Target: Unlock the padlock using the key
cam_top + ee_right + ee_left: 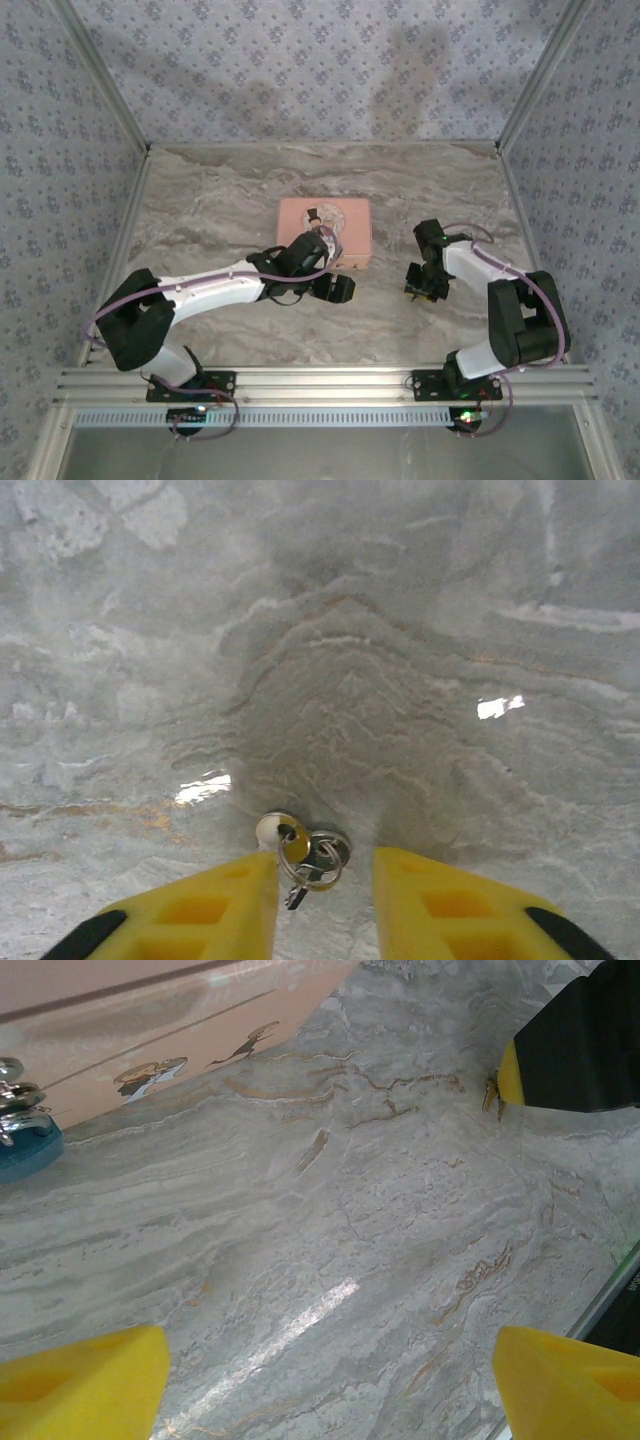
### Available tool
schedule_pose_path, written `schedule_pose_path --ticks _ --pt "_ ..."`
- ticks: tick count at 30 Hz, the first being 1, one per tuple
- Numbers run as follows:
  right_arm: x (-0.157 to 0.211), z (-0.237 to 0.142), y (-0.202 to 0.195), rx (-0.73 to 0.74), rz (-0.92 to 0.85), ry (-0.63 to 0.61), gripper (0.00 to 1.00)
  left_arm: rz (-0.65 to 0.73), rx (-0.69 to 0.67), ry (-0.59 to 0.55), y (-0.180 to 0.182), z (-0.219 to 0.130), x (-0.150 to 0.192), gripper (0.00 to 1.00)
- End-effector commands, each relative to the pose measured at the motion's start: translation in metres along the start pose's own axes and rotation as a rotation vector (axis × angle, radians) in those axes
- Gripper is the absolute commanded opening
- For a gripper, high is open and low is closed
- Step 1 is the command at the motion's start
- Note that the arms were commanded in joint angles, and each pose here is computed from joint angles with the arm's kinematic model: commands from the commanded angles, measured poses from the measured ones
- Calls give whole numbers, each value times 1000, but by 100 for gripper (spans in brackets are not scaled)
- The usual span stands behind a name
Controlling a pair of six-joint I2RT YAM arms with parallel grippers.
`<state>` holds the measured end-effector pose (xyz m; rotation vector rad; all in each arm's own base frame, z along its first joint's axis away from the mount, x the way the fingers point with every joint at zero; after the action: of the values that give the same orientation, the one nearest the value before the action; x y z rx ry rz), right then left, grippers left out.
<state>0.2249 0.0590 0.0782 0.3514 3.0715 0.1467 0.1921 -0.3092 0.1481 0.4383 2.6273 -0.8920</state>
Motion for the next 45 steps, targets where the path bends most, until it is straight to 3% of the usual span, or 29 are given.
schedule_pose_path --ticks 1,3,11,21,29,38,45 --pt "-1 0 -3 14 -12 10 30 14 4 -4 -4 0 -3 84" --pt "0 2 -4 8 -12 16 19 10 3 -3 -3 1 -2 84" --pt "0 6 -4 -23 -16 14 1 6 6 -2 -3 2 -2 84" --pt "-7 -13 3 -98 -48 -122 0 -2 2 -13 -1 1 -1 84" --pt "-13 -51 10 -178 -88 -277 0 -1 -8 -60 -3 -7 -8 84" --pt "-34 -123 36 -336 -155 -493 0 -32 29 -210 -7 -47 -41 85" --pt "-41 -175 58 -448 -216 -589 0 -34 78 -316 -13 -86 -68 84"
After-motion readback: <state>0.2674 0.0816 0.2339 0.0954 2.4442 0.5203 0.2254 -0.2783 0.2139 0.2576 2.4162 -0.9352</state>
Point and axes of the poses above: each hand's point on the last joint's axis, 136 mm out from that joint toward the fingers, its own z axis out along the fingers, its own y axis along the line the jaws close on, x = y × z, the point moved 6 cm from there along -z, back along the fingers, and after that the axes turned 6 degrees about -z, right-handed, at the moved point
